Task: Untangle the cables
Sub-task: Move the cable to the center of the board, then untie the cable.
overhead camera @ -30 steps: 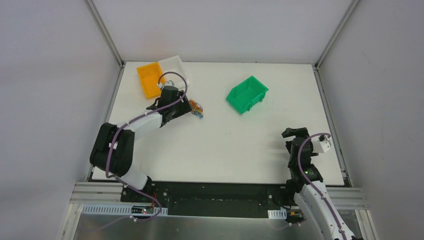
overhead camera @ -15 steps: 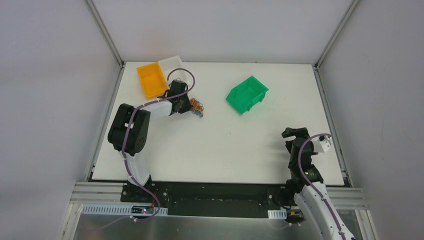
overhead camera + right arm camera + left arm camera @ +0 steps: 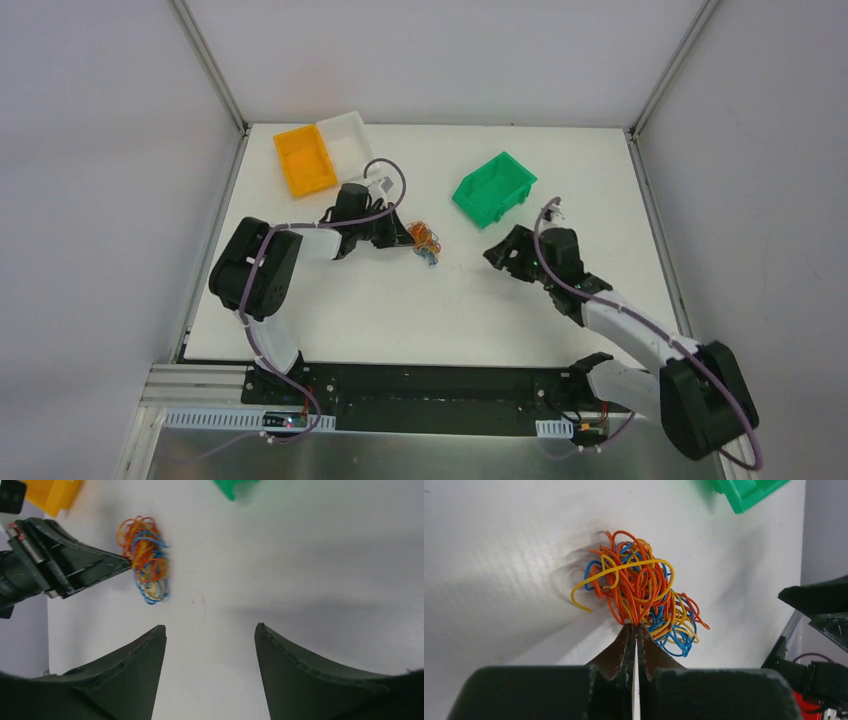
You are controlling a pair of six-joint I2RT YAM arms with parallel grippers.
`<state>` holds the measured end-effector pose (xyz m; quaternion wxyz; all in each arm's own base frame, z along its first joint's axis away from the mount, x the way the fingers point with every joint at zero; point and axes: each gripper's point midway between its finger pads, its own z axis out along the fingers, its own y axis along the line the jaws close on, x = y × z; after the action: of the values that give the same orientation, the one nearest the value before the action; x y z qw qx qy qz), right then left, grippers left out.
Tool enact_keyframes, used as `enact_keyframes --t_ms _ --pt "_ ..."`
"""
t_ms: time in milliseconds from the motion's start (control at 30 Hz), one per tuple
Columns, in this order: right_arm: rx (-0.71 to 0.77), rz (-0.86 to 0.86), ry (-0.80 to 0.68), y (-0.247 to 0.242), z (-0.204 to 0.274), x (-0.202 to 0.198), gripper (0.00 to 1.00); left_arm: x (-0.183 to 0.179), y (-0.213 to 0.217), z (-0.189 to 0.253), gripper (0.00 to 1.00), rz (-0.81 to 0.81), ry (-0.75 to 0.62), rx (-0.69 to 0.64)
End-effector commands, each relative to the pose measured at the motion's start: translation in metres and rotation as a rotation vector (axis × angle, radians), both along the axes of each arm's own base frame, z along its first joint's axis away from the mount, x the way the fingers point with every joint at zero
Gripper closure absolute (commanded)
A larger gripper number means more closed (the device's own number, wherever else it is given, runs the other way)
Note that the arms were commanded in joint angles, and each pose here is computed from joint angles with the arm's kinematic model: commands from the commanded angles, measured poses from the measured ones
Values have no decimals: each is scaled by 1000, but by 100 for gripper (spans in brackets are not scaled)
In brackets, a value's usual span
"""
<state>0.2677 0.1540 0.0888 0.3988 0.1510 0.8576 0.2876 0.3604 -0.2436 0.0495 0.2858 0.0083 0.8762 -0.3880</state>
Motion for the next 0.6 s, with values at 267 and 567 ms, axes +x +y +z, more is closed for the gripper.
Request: enact_keyframes --t_ms 267,567 --pt "139 433 -15 138 34 47 59 -10 -41 59 100 -142 -210 -242" --pt "92 415 89 146 -11 43 59 -5 -40 49 100 -141 -183 -195"
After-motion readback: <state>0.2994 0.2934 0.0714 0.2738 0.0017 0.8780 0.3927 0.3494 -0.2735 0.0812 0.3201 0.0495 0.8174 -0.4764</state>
